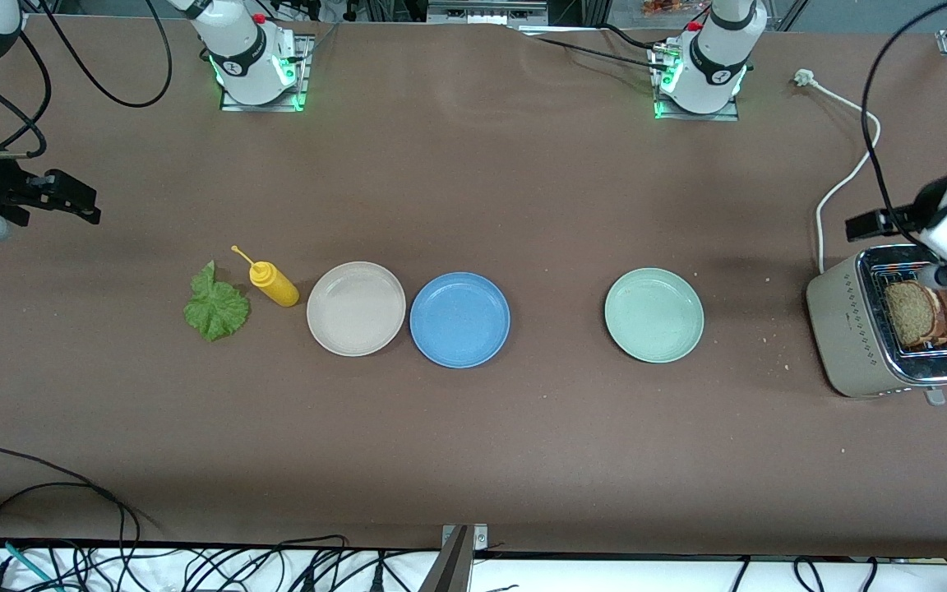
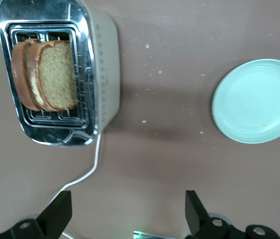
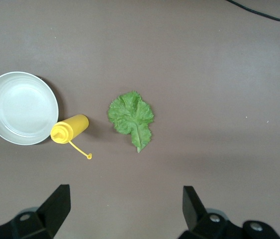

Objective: Make sandwich in blue plate with both arms
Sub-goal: 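Reach the left gripper down over the bread slices in the toaster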

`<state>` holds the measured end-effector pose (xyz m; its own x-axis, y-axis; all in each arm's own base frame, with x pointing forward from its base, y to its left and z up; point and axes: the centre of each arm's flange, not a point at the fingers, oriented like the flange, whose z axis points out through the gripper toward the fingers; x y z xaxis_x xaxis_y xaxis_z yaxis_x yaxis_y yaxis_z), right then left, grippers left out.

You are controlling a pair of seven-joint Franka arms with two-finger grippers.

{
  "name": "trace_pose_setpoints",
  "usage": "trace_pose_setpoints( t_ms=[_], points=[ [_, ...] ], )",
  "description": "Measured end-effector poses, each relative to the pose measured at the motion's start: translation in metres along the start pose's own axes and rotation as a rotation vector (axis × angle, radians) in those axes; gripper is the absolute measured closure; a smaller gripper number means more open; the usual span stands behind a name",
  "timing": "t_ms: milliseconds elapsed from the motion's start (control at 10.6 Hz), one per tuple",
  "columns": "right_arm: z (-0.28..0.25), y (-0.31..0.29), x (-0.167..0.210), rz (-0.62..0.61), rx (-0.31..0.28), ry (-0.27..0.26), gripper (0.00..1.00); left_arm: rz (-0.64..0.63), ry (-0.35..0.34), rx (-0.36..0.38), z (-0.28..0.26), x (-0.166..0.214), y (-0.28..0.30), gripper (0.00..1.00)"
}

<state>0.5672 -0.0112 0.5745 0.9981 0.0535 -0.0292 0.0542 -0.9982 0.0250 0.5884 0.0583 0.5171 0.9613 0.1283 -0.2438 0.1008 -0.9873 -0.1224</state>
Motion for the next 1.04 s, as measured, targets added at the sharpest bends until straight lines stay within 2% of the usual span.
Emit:
trace_pose_setpoints(
  t_ms=[379, 663, 1041],
  points=[
    [-0.001, 0.001, -0.001, 0.002, 0.000, -0.001, 0.00, 0.069, 0.078, -0.020, 0.060, 0.066, -0.097, 0.00],
    [-0.001, 0.001, -0.001, 0.002, 0.000, -0.001, 0.00, 0.086, 0.082, -0.020, 0.099, 0.094, -0.100, 0.00],
    [-0.001, 0.001, -0.001, 0.002, 0.000, -0.001, 0.00, 0.091, 0.074, -0.021, 0.116, 0.105, -0.099, 0.00]
  ],
)
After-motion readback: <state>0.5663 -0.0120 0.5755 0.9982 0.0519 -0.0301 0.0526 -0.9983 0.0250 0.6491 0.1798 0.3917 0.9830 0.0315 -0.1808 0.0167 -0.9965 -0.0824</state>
